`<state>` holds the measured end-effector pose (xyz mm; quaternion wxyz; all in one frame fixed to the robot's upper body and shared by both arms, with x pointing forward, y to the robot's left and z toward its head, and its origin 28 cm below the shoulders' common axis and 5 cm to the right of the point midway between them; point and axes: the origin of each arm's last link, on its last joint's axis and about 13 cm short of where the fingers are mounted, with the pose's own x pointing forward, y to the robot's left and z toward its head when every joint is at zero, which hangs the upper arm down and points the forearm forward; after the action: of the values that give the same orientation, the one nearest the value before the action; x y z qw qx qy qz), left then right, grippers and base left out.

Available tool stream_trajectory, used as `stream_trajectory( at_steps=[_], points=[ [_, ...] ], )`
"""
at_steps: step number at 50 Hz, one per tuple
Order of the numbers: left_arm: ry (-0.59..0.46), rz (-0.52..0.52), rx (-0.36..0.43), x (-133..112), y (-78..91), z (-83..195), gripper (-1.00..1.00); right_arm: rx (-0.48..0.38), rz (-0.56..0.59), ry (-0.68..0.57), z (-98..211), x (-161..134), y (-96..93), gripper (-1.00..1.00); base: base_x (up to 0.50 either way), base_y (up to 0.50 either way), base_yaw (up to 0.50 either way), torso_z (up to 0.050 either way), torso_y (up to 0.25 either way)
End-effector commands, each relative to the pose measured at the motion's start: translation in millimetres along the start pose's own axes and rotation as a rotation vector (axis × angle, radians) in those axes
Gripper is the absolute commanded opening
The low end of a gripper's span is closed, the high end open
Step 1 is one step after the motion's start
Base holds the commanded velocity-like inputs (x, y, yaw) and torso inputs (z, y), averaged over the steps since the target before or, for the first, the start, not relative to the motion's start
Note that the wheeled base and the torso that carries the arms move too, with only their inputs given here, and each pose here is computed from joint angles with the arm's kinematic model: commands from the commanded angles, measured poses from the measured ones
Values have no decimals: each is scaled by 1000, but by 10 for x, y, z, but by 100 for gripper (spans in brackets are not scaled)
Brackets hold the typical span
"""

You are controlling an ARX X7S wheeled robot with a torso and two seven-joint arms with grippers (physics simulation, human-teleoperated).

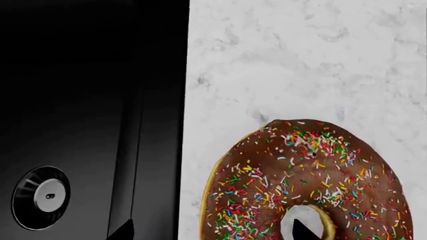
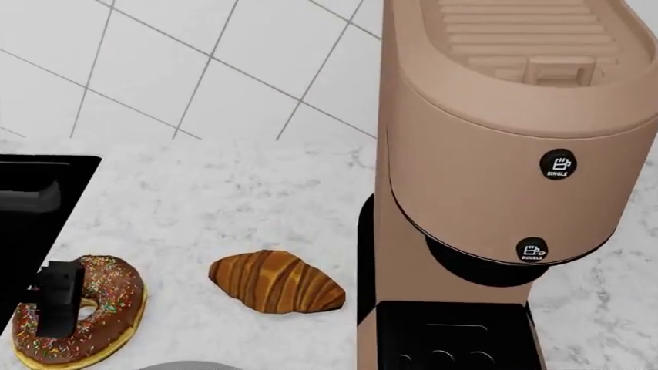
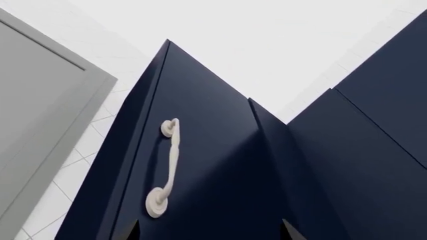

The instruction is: Place the pastries on the plates.

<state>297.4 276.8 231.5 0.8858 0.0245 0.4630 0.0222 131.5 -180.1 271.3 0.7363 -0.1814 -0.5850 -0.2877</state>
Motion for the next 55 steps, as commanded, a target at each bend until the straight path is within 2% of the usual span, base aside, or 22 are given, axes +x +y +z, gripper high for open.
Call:
stream_trajectory(
  at_steps=[1, 10, 23, 55],
  points=[
    [12, -31, 71, 34, -117, -63, 100, -4, 0, -11, 9, -2, -48, 100, 0, 0, 0, 0, 0],
    [24, -39, 90, 88, -189, -64, 100, -4, -1, -8, 18, -15, -85, 100, 0, 0, 0, 0, 0],
    [33, -20, 80, 174, -183, -3, 100, -8, -1, -8, 24, -16, -110, 100, 0, 0, 0, 0, 0],
    [131, -7, 87, 407, -238, -145, 100, -12, -1, -8, 73, -62, -250, 100, 2, 0, -2, 0, 0]
  ],
)
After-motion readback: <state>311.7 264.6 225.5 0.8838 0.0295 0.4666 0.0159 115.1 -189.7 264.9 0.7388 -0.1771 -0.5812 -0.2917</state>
